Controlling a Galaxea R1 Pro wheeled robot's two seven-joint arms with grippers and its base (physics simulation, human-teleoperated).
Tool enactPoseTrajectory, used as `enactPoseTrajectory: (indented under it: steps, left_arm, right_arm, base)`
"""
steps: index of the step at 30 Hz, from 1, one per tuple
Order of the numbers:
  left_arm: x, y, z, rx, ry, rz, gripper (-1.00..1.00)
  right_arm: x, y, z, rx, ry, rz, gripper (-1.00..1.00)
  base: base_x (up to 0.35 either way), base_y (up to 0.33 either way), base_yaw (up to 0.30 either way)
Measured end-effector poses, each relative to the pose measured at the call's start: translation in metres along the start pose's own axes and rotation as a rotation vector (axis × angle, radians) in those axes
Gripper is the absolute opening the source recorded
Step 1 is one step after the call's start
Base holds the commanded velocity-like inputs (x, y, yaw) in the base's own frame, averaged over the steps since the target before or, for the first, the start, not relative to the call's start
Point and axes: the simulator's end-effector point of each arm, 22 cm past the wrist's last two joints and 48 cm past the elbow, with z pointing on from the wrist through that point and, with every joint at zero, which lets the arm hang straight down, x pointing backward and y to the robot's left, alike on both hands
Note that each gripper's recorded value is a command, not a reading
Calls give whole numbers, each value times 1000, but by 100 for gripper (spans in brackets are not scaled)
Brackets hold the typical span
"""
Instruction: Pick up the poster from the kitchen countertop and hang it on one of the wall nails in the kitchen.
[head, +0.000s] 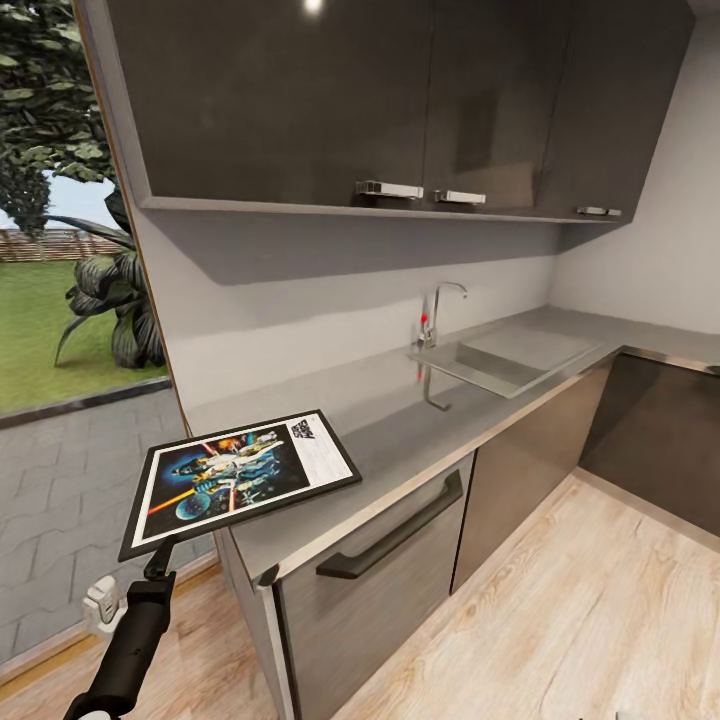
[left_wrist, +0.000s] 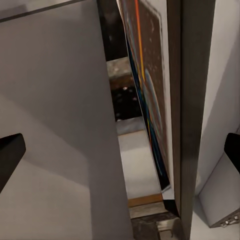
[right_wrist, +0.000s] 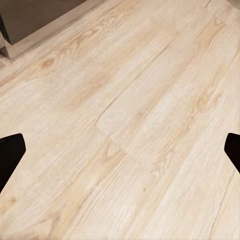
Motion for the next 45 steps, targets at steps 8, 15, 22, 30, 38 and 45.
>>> enactPoseTrajectory:
  steps: [8,15,22,30,38,45]
  left_arm:
    - [0,0,0,0,0,0,100]
    - [0,0,0,-1,0,-1,100]
    - [-1,1,0,-2,-2,-1,100]
    - [-1,1,0,-1,-3,-1,100]
    - [-1,1,0,-2,-3,-1,100]
    - [-1,0,0,-1,-2,-1,100]
  right_arm:
    - [0,0,0,0,0,0,100]
    - [1,0,0,0,1,0,100]
    - [1,1,0,-1,2,0,100]
    - [2,1,0,-1,4,0,100]
    - [3,1,0,-2,6,0,100]
    - [3,1,0,-2,6,0,100]
  base:
    - [6,38,0]
    - [9,30,0]
    - [1,2,0]
    - [0,0,0]
    - [0,0,0]
    - [1,0,0]
